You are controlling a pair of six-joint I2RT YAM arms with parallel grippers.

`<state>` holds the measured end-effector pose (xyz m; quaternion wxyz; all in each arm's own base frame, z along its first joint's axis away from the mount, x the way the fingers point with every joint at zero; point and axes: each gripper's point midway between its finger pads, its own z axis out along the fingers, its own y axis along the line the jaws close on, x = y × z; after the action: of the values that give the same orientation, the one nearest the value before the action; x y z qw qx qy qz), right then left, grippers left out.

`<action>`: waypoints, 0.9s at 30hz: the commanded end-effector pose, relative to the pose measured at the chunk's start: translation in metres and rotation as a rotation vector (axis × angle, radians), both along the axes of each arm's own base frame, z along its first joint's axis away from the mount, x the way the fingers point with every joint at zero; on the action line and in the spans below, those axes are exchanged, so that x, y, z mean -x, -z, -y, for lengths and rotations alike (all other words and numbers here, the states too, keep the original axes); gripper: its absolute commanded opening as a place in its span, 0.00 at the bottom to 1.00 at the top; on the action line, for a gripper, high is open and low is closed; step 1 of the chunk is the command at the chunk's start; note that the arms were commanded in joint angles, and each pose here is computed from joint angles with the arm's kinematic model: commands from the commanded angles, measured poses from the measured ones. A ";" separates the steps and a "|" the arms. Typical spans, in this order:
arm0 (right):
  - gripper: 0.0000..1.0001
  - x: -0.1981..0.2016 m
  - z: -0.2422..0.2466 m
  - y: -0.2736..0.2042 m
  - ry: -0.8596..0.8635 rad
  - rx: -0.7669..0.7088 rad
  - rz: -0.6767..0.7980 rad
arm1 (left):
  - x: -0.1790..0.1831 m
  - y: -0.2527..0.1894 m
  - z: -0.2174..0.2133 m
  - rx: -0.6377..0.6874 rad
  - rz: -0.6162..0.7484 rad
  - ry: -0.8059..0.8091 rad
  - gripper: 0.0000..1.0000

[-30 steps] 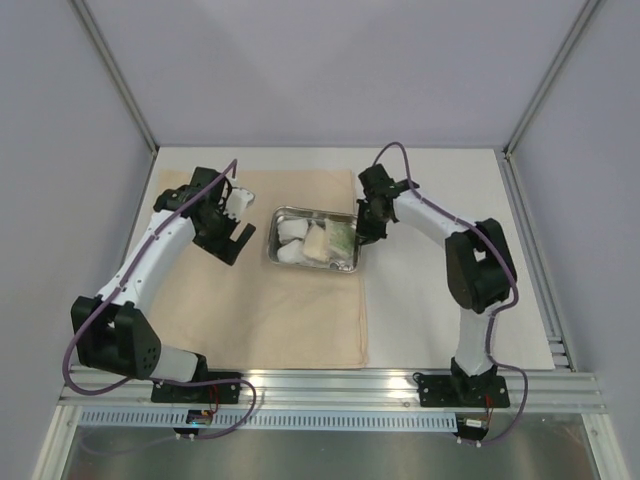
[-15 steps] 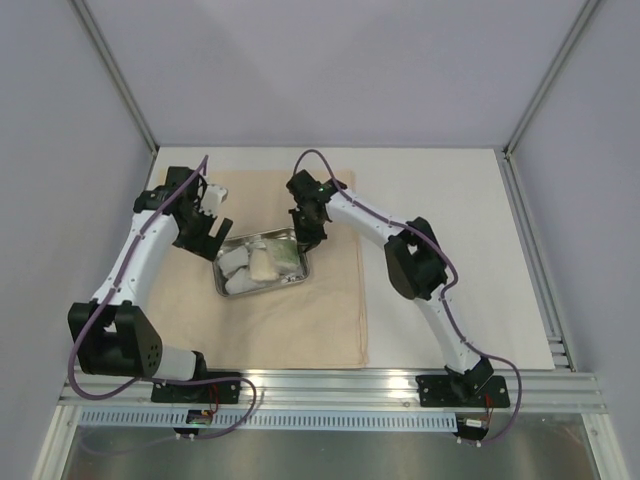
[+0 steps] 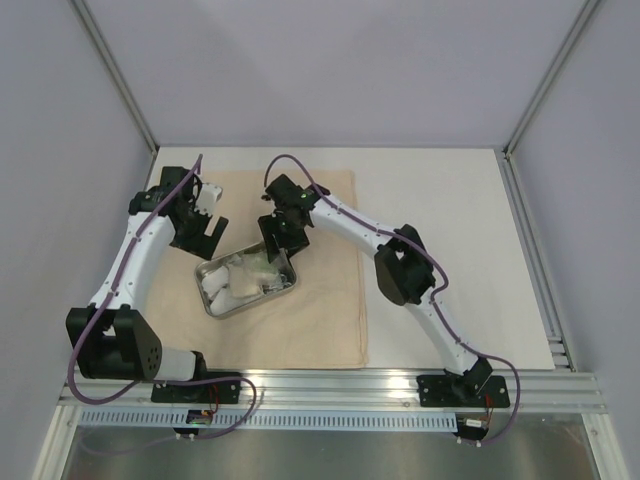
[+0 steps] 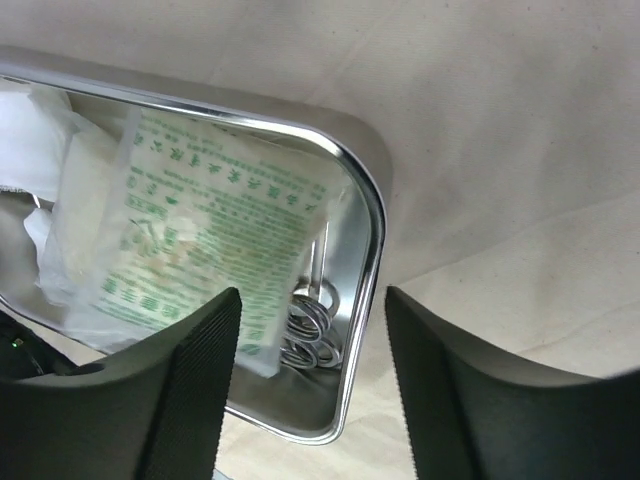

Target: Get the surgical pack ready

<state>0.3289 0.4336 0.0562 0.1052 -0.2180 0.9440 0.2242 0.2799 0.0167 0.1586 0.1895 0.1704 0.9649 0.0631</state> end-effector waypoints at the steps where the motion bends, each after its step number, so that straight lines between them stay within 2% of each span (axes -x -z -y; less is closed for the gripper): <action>1: 0.64 -0.022 -0.001 -0.057 -0.017 -0.070 0.139 | -0.007 -0.020 -0.004 -0.015 0.071 0.006 1.00; 5: 0.74 -0.047 0.021 -0.108 0.050 -0.124 0.229 | -0.006 -0.028 -0.005 -0.021 0.084 0.008 1.00; 6: 0.75 -0.052 0.026 -0.106 0.065 -0.119 0.226 | -0.006 -0.031 -0.005 -0.019 0.089 0.009 1.00; 7: 0.77 -0.068 0.042 -0.123 0.115 -0.116 0.281 | -0.006 -0.031 -0.005 -0.020 0.087 0.010 1.00; 10: 0.83 -0.094 0.079 -0.132 0.243 -0.061 0.365 | -0.007 -0.030 -0.006 -0.025 0.083 0.008 1.00; 13: 0.83 -0.126 0.135 -0.116 0.412 0.026 0.367 | -0.007 -0.029 -0.007 -0.029 0.077 0.000 1.00; 18: 0.83 -0.156 0.196 -0.073 0.544 0.196 0.337 | -0.007 -0.027 -0.008 -0.033 0.067 -0.006 1.00; 21: 0.83 -0.162 0.205 -0.040 0.544 0.244 0.273 | -0.006 -0.028 -0.009 -0.038 0.064 -0.010 1.00; 27: 0.82 -0.168 0.185 0.006 0.481 0.186 0.183 | -0.005 -0.030 -0.011 -0.048 0.056 -0.014 1.00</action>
<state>0.4946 0.2274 0.0496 0.2201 0.0013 0.9741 0.0518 0.2822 0.0229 0.1744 0.1990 0.1690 0.9618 0.0819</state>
